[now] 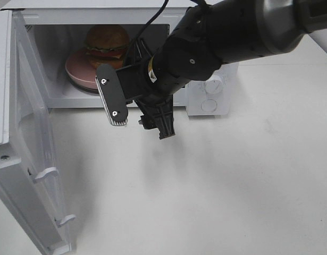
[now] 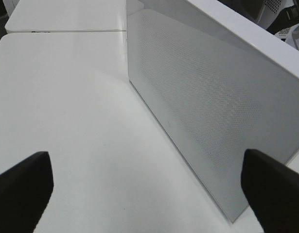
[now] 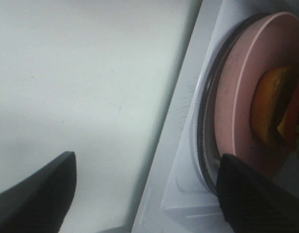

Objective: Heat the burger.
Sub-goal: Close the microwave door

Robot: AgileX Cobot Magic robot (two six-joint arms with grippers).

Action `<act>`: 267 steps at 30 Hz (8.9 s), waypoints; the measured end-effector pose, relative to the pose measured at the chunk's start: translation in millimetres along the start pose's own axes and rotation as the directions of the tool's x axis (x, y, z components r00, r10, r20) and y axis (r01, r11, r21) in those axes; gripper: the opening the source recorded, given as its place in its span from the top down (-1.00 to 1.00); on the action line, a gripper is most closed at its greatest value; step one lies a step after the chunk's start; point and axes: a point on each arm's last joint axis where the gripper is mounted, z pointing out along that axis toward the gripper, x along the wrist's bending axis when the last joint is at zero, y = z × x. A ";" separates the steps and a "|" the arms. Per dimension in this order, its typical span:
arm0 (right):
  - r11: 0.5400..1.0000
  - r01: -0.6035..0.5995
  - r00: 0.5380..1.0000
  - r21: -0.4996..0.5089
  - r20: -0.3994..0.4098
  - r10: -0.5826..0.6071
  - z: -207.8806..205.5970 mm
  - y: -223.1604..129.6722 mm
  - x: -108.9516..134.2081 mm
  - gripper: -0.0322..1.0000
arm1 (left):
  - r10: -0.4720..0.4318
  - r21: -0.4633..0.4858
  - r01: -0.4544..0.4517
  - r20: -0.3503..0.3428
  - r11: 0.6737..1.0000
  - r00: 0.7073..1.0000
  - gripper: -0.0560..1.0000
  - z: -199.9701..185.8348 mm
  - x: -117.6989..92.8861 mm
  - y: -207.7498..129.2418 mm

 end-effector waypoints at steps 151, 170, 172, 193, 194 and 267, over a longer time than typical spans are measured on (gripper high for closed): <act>-0.100 -0.892 -0.308 -0.441 0.430 0.848 -360.0 -100.4 228.9 -0.53 | 0.001 -0.028 -0.001 -0.020 1.000 1.000 -0.92 -5.2 1.3 8.5; -0.101 -0.892 -0.308 -0.440 0.431 0.848 -359.7 -100.5 229.0 -0.53 | 0.002 -0.040 -0.006 -0.108 0.999 0.994 0.89 66.2 21.5 46.2; -0.101 -0.892 -0.308 -0.440 0.431 0.848 -359.7 -100.5 229.0 -0.53 | -0.006 -0.034 0.003 -0.112 0.999 0.994 0.89 90.1 25.2 39.9; -0.101 -0.892 -0.308 -0.440 0.431 0.848 -359.7 -100.5 229.0 -0.53 | 0.016 -0.245 -0.011 0.016 0.969 1.000 0.89 163.1 16.4 -4.6; -0.101 -0.892 -0.308 -0.440 0.431 0.848 -359.7 -100.5 229.0 -0.53 | 0.016 -0.245 -0.011 0.016 0.969 1.000 0.89 163.1 16.4 -4.6; -0.102 -0.892 -0.309 -0.440 0.430 0.848 -359.7 -100.5 229.0 -0.53 | 0.013 -0.175 0.064 0.408 0.983 0.913 0.89 351.9 -205.9 50.8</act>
